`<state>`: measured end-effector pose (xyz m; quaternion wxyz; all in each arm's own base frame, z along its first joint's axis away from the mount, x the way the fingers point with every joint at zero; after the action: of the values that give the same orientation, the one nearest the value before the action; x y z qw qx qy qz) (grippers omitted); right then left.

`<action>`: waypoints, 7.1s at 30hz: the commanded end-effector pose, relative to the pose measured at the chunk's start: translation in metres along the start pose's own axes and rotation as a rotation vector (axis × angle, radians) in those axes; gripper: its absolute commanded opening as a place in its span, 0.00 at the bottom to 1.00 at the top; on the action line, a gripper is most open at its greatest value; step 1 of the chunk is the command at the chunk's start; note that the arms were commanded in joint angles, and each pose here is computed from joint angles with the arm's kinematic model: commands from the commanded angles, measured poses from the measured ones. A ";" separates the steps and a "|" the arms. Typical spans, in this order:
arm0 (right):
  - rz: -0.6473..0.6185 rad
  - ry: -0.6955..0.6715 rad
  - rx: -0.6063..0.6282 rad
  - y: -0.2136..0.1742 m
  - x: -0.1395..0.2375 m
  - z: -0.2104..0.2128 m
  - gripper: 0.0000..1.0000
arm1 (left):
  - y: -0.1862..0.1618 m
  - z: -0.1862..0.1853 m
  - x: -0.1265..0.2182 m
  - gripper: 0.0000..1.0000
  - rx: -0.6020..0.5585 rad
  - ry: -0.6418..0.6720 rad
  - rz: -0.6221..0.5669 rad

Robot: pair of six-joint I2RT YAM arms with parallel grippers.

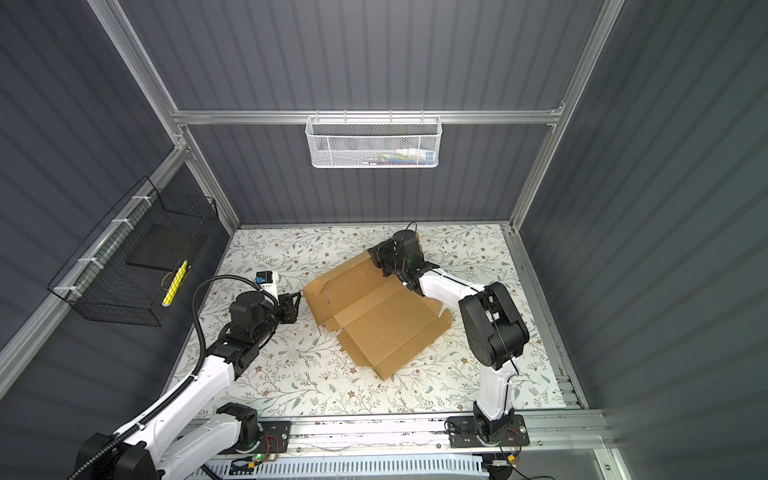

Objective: Fold the paper box

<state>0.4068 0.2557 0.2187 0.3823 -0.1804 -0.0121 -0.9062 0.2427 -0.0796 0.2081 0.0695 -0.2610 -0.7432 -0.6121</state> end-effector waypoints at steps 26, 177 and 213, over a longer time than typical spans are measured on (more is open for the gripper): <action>0.149 0.099 0.113 -0.026 -0.010 -0.009 0.07 | -0.026 -0.006 -0.005 0.39 0.079 -0.135 0.062; 0.149 0.107 0.120 -0.034 -0.013 -0.005 0.07 | -0.033 -0.033 0.000 0.35 -0.067 -0.126 0.162; 0.145 0.117 0.129 -0.031 -0.012 0.006 0.07 | -0.048 -0.035 0.026 0.43 -0.037 -0.238 0.188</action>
<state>0.3900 0.2846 0.2193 0.4536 -0.1136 -0.0358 -0.8832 0.1931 -0.1071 0.1915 0.0361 -0.3795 -0.7104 -0.5916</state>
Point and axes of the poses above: each gripper's point midway between its finger pads, its own x axis back along the fingers, its own z axis along the line the jaws close on, y = z × x, the point moved 9 cm from there along x, back along the fingers, and after that the axes turned 3 degrees about -x, right-handed, at the moved point
